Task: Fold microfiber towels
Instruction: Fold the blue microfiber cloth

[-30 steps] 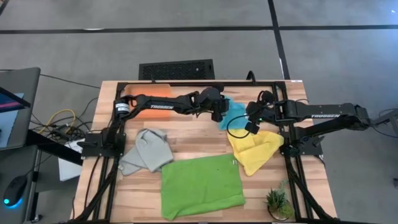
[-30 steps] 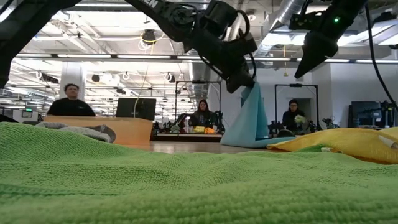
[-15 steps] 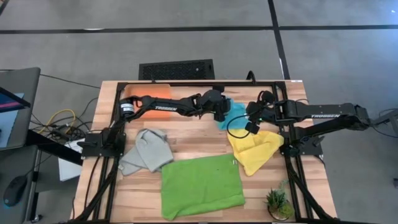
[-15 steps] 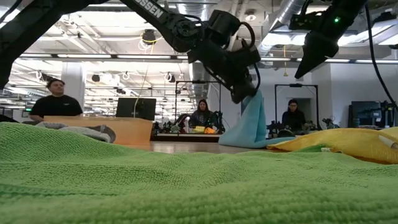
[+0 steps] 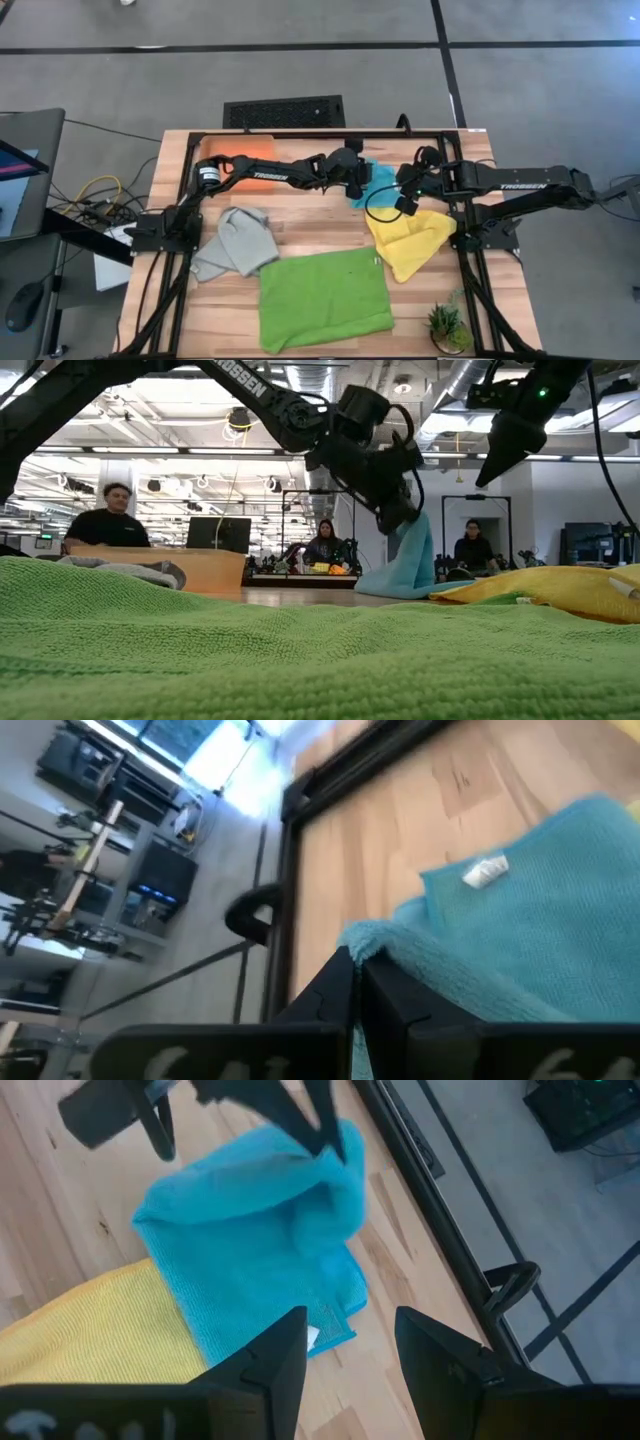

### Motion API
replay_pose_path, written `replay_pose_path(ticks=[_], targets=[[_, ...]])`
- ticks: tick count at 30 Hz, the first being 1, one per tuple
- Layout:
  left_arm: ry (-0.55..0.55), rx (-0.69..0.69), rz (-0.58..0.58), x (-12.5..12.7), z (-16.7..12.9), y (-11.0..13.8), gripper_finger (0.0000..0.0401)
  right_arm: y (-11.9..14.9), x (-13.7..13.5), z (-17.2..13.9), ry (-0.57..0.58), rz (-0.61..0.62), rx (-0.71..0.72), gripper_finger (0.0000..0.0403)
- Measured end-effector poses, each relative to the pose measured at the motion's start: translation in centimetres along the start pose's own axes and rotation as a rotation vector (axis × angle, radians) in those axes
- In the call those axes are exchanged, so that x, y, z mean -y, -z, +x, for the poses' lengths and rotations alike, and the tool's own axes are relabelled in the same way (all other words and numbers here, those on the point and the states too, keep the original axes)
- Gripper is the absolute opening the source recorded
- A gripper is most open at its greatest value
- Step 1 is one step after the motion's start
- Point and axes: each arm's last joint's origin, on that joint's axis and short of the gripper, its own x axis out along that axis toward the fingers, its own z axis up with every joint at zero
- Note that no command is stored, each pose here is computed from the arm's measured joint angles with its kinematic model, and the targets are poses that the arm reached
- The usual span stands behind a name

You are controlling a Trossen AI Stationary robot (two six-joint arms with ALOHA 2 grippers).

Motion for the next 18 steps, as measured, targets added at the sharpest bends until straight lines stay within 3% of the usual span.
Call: replay_pose_path(ticks=[7,12,18], targets=[[0.043,0.006,0.016,1.1,-0.3,-0.6,0.0000,0.0,0.0,0.0,0.000,-0.003,-0.004,0.0177],[0.150,0.075,0.002,1.8,-0.2,-0.7,0.0000,0.0,0.0,0.0,0.001,-0.003,-0.004,0.0177],[0.151,0.081,-0.009,1.8,-0.2,-0.8,0.0000,0.1,0.0,0.0,0.000,-0.003,-0.004,0.0177]])
